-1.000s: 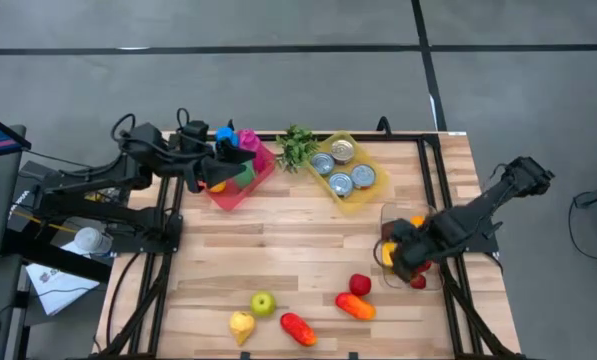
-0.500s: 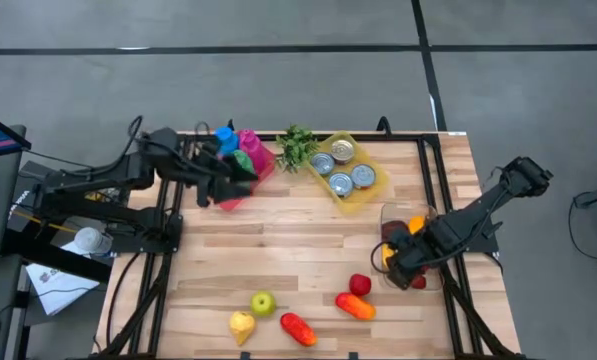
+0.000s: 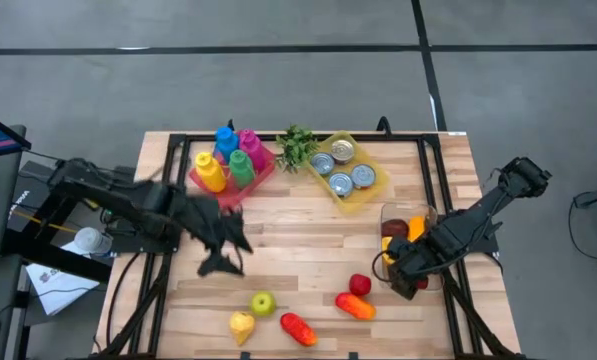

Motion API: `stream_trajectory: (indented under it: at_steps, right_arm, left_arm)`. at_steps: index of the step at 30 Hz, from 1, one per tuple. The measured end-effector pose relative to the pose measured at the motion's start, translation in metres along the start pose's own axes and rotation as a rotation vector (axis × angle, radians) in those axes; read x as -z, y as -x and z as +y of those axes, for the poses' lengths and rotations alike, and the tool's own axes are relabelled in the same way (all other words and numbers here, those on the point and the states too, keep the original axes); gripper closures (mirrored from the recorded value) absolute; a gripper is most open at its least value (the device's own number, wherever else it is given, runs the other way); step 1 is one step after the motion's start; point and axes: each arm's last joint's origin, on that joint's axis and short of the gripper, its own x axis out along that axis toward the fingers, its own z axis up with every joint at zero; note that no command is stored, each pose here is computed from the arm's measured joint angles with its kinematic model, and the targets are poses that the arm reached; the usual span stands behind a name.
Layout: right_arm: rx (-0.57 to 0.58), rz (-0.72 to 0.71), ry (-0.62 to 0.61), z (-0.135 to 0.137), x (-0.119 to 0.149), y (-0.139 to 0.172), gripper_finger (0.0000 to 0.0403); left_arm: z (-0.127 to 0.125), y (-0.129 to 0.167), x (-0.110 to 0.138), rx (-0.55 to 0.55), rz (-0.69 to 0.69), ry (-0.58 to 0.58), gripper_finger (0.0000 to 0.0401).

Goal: Pick & Place Food Item
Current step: Put the green apple into the transparent bin

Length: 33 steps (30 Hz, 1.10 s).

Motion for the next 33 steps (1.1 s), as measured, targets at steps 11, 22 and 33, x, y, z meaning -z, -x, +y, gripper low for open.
stream_trajectory:
  at_steps: [11, 22, 33]
  right_arm:
    - [-0.005, 0.000, 0.171, 0.004, 0.011, -0.001, 0.0023]
    - [-0.087, -0.028, 0.152, 0.014, 0.017, -0.001, 0.0023]
    - [-0.080, -0.081, 0.250, 0.017, 0.024, -0.002, 0.0023]
  left_arm:
    - [-0.038, -0.094, 0.048, -0.115, 0.179, -0.162, 0.0065]
    - [-0.016, -0.177, 0.088, -0.191, 0.331, -0.280, 0.0065]
    - [0.002, -0.205, 0.109, -0.277, 0.301, -0.323, 0.0066]
